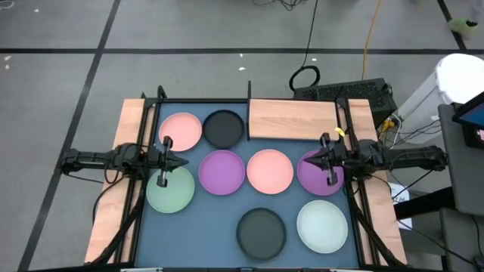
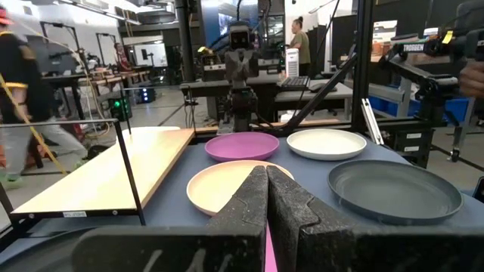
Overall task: Place and stack plates onto a shelf
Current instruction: Put the bottom pink plate on the shelf
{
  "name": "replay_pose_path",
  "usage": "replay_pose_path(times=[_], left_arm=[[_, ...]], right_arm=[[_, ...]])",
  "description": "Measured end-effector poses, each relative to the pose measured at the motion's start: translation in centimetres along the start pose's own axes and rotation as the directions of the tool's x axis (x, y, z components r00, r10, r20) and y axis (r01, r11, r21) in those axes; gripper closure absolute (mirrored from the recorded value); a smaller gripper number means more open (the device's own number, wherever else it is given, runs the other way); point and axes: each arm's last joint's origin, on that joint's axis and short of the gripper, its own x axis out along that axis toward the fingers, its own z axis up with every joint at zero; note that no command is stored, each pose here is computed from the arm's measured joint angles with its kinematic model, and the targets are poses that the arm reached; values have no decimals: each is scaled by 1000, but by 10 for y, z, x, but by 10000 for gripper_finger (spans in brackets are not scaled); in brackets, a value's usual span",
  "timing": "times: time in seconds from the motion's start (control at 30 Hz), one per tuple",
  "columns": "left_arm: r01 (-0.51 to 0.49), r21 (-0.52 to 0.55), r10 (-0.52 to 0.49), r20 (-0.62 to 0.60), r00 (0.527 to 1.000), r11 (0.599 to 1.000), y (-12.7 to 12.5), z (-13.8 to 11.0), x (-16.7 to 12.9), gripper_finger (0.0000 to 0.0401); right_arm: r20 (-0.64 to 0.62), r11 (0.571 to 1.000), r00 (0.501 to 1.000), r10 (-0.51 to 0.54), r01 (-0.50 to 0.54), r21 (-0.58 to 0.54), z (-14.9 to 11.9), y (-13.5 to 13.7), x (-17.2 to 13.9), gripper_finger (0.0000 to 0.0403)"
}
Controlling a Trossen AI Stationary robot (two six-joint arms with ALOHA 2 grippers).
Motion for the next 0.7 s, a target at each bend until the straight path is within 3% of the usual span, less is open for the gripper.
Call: replay_pose_path(times=[0.37, 0.7], left_arm=[[0, -1, 0, 0, 1000, 1000, 0, 0, 0, 400], [0, -7, 0, 0, 1000, 1000, 0, 0, 0, 400]], right_arm=[[-42, 994, 999, -2, 7, 113, 49, 3, 23, 403], [-188, 990, 979, -75, 95, 100, 72, 2, 39, 403]])
